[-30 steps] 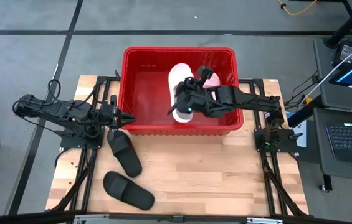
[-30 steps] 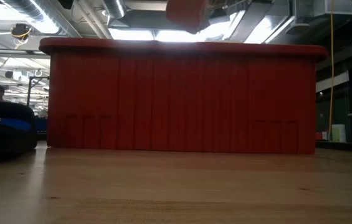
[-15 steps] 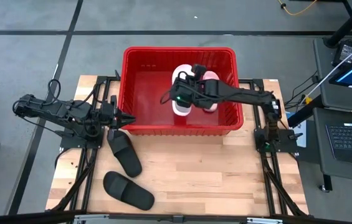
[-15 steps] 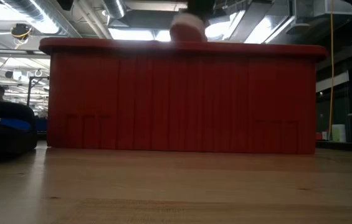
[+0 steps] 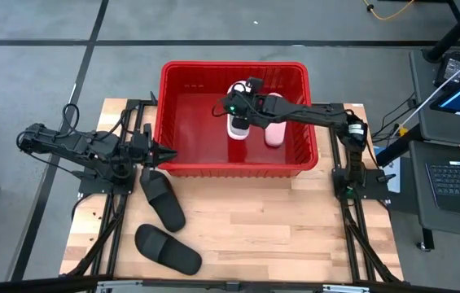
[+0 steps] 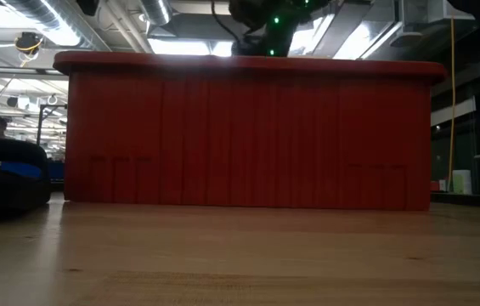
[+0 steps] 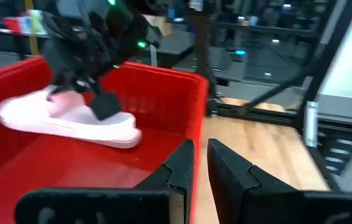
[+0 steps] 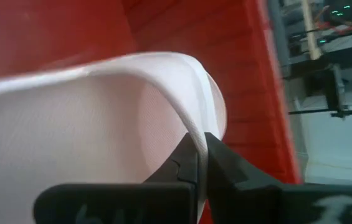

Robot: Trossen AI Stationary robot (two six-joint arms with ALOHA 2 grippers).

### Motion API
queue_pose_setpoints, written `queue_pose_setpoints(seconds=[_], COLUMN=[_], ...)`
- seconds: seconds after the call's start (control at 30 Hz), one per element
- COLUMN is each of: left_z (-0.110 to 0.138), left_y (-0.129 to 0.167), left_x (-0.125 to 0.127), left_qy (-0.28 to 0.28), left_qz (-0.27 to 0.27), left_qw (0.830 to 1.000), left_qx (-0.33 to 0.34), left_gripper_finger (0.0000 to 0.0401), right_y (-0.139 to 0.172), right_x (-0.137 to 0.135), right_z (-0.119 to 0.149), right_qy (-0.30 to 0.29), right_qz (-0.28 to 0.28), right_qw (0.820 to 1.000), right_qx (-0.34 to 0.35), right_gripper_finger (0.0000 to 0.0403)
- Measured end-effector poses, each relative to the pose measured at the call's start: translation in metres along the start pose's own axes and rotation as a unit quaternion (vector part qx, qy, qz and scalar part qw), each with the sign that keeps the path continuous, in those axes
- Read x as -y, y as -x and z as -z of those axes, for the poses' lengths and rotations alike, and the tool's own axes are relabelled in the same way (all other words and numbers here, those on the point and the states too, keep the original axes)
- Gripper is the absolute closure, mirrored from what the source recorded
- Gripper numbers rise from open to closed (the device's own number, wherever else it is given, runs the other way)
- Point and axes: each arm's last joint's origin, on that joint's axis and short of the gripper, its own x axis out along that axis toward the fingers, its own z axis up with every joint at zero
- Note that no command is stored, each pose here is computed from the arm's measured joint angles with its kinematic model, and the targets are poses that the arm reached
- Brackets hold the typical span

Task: Pick and place slides into bin
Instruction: Put the pink slide into the red bin

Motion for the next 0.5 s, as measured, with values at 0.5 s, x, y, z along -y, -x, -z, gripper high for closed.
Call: queue_pose_setpoints(seconds=[0.5], left_z=[-0.005], left_y=[0.002], left_x=[-0.008], left_qy=[-0.065], left_qz=[-0.151], left_qw=[0.986], left_qx=[0.032], left_gripper_finger=[0.0365], right_y=[-0.036], right_x=[0.033], right_z=[0.018], right_qy=[-0.004], right_qz=[-0.031], right_qw=[0.999], right_qx=[-0.020], right_gripper_finger=[0.0391])
